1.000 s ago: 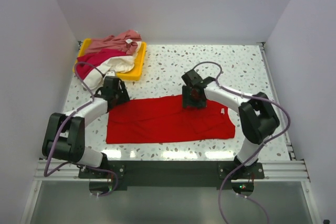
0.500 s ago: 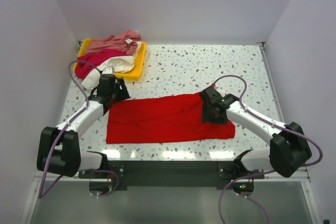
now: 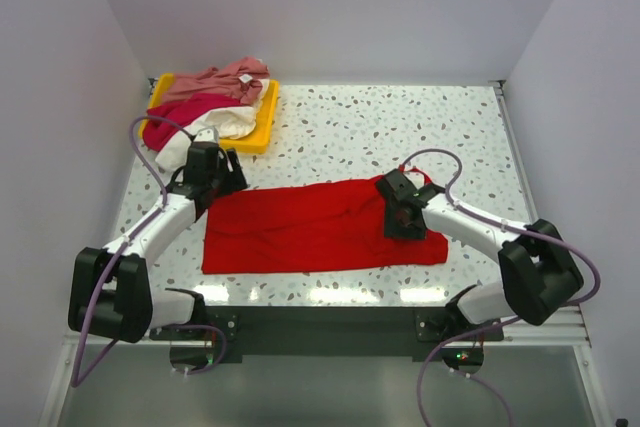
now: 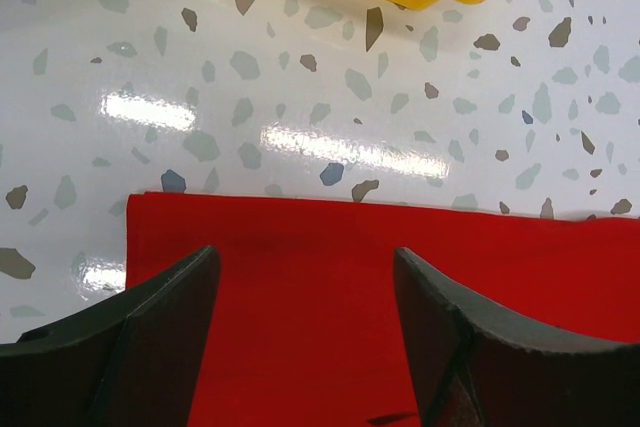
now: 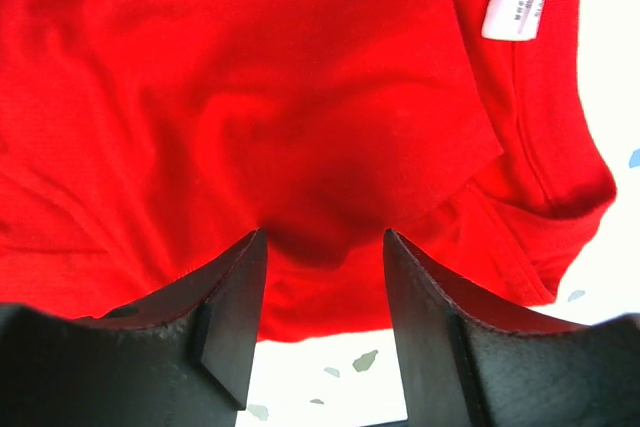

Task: Fold and stack the t-shirts
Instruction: Fold the tshirt

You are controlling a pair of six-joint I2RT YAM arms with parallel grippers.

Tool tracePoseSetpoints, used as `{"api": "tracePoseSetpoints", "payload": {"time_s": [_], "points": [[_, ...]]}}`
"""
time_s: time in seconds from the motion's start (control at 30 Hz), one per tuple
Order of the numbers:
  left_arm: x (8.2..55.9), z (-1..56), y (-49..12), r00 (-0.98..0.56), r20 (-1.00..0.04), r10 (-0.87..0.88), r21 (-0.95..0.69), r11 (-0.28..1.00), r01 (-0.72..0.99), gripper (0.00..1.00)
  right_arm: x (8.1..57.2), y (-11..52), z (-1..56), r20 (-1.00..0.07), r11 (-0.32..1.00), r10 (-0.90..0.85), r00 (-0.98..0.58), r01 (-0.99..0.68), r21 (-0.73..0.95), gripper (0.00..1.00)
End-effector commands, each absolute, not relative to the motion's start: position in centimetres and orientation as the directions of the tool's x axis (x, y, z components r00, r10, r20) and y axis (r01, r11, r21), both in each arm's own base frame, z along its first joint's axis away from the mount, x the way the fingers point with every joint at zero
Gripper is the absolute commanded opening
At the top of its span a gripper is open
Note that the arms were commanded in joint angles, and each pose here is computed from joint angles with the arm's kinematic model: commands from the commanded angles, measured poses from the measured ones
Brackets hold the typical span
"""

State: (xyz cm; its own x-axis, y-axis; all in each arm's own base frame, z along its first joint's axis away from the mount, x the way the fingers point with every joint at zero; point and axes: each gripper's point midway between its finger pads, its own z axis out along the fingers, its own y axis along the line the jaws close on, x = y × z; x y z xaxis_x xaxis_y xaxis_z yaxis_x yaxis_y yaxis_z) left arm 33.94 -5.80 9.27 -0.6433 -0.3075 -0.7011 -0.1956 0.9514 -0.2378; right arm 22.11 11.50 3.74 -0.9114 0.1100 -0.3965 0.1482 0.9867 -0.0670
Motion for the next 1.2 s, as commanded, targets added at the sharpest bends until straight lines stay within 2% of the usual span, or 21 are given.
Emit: {"api": "tracePoseSetpoints", "payload": {"time_s": [0.0,0.2,0.3,0.33,0.43,0.63,0.9,1.17], "points": [[34.0,9.9,-5.9,-0.633,-0.718,-0.29,-0.239,0.956,-0.168,0.75,22.8,12.0,3.2,-0.411,0.986,0.132,-0.902,0.164,-0.043,0.53],[34.0,9.8,-6.0,-0.635,-0.717,-0.289,-0.243,0.957,-0.162,0.75,22.7,12.3,2.4,-0.393,0.988,0.12,-0.912,0.149,-0.044,0.48],[34.0,9.8,-6.1,-0.635,-0.717,-0.288,-0.243,0.957,-0.16,0.75,22.6,12.6,2.1,-0.382,0.989,0.12,-0.916,0.142,-0.03,0.37],[34.0,9.8,-6.0,-0.636,-0.716,-0.287,-0.241,0.957,-0.161,0.75,22.7,12.7,2.1,-0.38,0.99,0.12,-0.917,0.141,-0.029,0.29],[34.0,10.0,-6.0,-0.633,-0.719,-0.288,-0.243,0.957,-0.16,0.75,22.6,12.7,2.0,-0.364,0.99,0.114,-0.924,0.135,-0.034,0.17],[34.0,10.1,-6.0,-0.632,-0.72,-0.287,-0.242,0.957,-0.158,0.75,22.4,12.5,3.5,-0.372,0.991,0.109,-0.922,0.131,-0.036,0.01],[34.2,10.2,-6.1,-0.629,-0.722,-0.287,-0.247,0.957,-0.154,0.75,22.1,12.0,8.1,-0.412,0.993,0.101,-0.905,0.119,-0.019,0.01],[34.3,10.3,-6.2,-0.629,-0.723,-0.286,-0.25,0.957,-0.147,0.75,20.5,12.0,8.8,-0.364,0.995,0.092,-0.927,0.099,0.0,0.0]]}}
